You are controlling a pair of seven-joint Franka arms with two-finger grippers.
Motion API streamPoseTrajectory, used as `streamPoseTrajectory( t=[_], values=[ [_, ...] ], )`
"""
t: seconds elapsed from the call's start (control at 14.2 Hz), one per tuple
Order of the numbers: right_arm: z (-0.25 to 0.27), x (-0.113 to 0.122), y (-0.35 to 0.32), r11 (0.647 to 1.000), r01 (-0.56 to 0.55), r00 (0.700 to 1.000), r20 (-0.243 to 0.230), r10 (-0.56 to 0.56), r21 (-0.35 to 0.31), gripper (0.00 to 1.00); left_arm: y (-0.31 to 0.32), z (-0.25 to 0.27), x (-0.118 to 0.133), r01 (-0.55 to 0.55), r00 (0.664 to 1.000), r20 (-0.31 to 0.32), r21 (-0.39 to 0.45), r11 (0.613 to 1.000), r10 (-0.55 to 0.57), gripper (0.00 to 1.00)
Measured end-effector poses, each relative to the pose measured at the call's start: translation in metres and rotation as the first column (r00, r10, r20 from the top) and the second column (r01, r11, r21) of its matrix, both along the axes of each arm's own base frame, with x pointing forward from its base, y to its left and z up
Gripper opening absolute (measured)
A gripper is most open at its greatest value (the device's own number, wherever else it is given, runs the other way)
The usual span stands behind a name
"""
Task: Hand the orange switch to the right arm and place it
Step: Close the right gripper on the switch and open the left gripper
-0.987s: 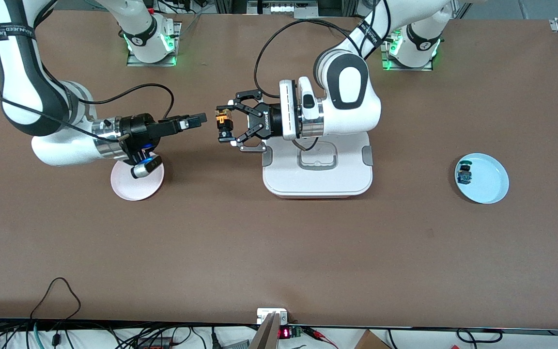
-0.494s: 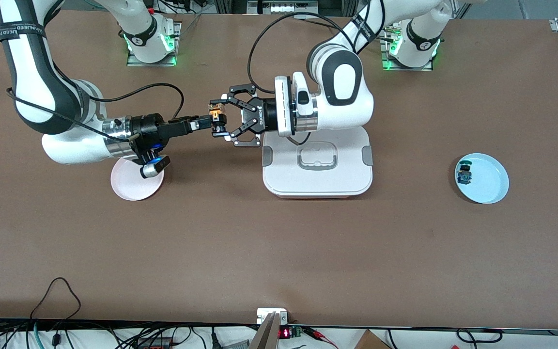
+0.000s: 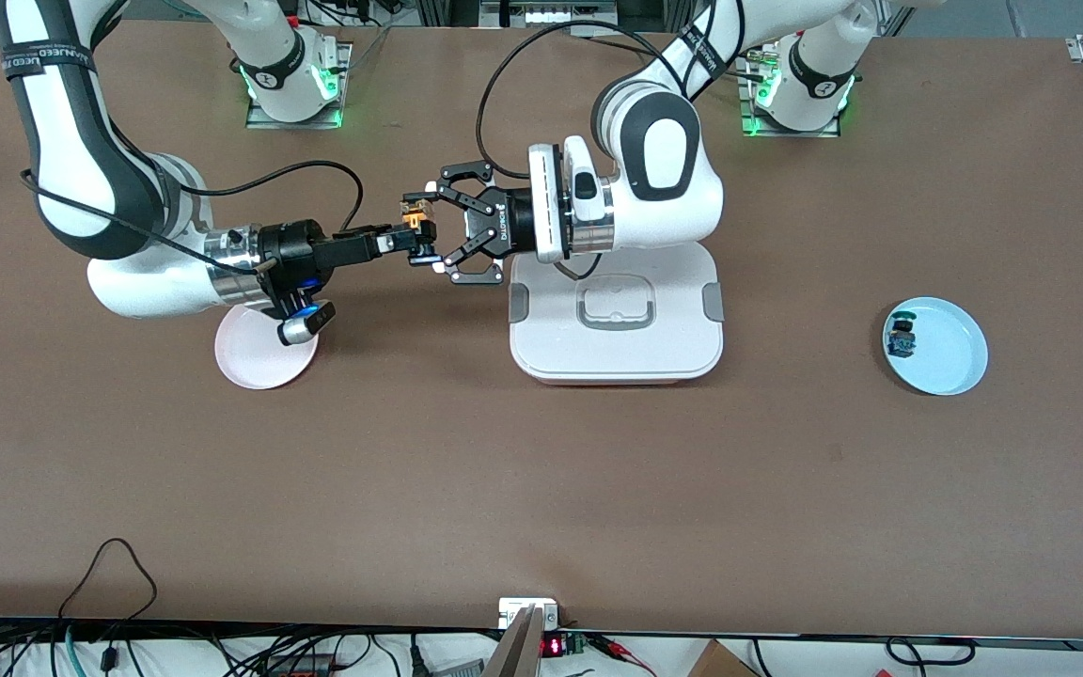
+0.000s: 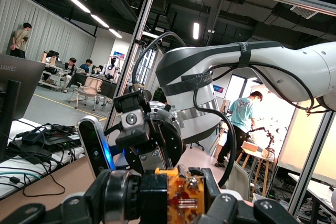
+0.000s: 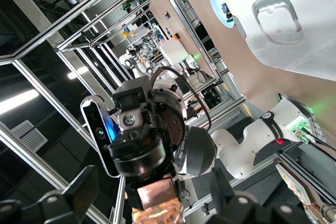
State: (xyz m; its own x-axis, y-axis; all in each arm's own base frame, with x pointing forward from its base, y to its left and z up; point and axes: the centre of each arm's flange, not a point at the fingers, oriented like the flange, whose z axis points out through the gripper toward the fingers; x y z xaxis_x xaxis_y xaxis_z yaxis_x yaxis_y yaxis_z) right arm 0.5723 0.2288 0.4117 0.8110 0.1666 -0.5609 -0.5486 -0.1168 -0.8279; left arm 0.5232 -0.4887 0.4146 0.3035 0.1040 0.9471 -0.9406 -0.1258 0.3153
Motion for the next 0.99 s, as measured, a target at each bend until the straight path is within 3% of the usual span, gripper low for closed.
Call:
streamPoseTrajectory(
  t=[0.28, 0.56, 0.99],
  values=[
    [0.001, -0.002, 0.000, 1.000, -0.017, 1.000, -0.004, 0.017, 0.012, 0.88, 0.000, 0.001, 0.000, -0.001, 1.000, 0.001, -0.001, 1.000, 0.001, 0.72],
    [0.003, -0.007, -0.010, 0.996, -0.059, 0.998, -0.010, 0.060, 0.067, 0.44, -0.003, 0.003, -0.002, 0.003, 1.000, -0.014, -0.012, 1.000, -0.003, 0.72],
    [0.006, -0.009, -0.015, 0.993, -0.076, 0.997, -0.009, 0.077, 0.089, 0.44, -0.009, 0.008, -0.004, 0.008, 1.000, -0.017, -0.023, 1.000, -0.008, 0.72]
  ],
)
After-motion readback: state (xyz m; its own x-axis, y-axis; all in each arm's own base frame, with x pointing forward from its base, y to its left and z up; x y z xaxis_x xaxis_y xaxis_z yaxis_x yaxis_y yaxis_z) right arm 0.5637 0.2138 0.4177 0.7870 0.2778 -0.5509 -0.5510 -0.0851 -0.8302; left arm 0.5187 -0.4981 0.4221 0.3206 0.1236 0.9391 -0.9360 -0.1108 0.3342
